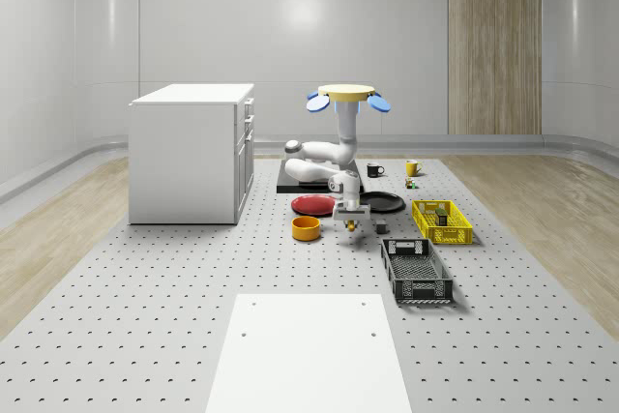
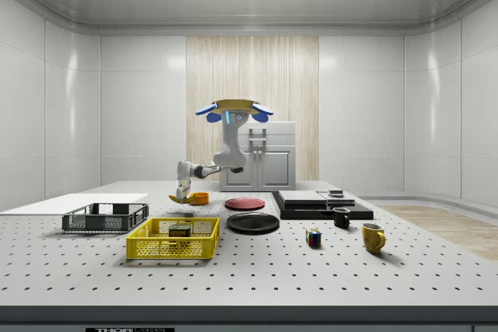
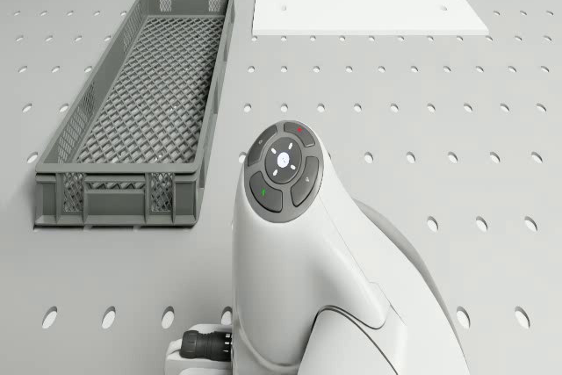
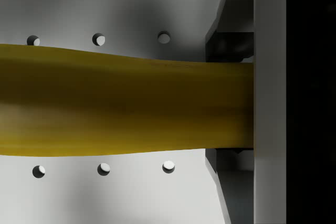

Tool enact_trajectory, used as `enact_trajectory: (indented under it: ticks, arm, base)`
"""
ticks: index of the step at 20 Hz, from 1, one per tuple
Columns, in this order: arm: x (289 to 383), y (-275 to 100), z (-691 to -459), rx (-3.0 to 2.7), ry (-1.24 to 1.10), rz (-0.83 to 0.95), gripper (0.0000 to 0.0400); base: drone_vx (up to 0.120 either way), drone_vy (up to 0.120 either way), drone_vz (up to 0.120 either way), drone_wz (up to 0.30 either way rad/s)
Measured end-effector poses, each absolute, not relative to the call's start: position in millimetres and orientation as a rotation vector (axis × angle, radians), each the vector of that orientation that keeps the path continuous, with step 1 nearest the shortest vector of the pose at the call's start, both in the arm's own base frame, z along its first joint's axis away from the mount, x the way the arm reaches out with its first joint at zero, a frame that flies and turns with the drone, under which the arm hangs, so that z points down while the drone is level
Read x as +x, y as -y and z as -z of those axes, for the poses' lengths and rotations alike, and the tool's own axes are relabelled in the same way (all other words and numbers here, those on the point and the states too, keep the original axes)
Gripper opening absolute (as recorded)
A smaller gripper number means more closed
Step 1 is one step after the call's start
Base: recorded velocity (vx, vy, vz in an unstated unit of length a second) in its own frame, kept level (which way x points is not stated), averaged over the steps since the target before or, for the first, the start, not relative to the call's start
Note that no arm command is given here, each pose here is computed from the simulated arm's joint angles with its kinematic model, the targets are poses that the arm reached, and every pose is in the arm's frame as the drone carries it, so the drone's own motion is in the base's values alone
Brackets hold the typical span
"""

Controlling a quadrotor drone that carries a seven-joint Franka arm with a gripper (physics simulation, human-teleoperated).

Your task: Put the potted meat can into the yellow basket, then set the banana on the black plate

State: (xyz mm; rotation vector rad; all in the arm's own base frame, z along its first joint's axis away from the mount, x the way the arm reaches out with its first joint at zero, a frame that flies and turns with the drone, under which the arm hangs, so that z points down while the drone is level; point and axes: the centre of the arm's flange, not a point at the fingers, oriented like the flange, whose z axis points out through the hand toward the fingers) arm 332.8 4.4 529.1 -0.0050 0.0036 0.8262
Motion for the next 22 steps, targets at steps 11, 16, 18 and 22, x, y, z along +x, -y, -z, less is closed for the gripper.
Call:
enact_trajectory:
  ticks: [11,16,18,22]
  arm:
    - [332.8,-4.2,-518.0,-0.005,-0.004,-0.841,0.02]
    - [332.8,-4.2,-517.3,-0.005,-0.004,-0.845,0.02]
    - [332.8,-4.2,-517.1,-0.005,-0.004,-0.846,0.02]
    - [332.8,-4.2,-517.0,-0.005,-0.004,-0.848,0.02]
  base:
    - [0.0,0.0,0.12,0.0]
    - [-0.072,0.088,0.056,0.0]
    - [-0.12,0.12,0.0,0.0]
    - [-0.12,0.12,0.0,0.0]
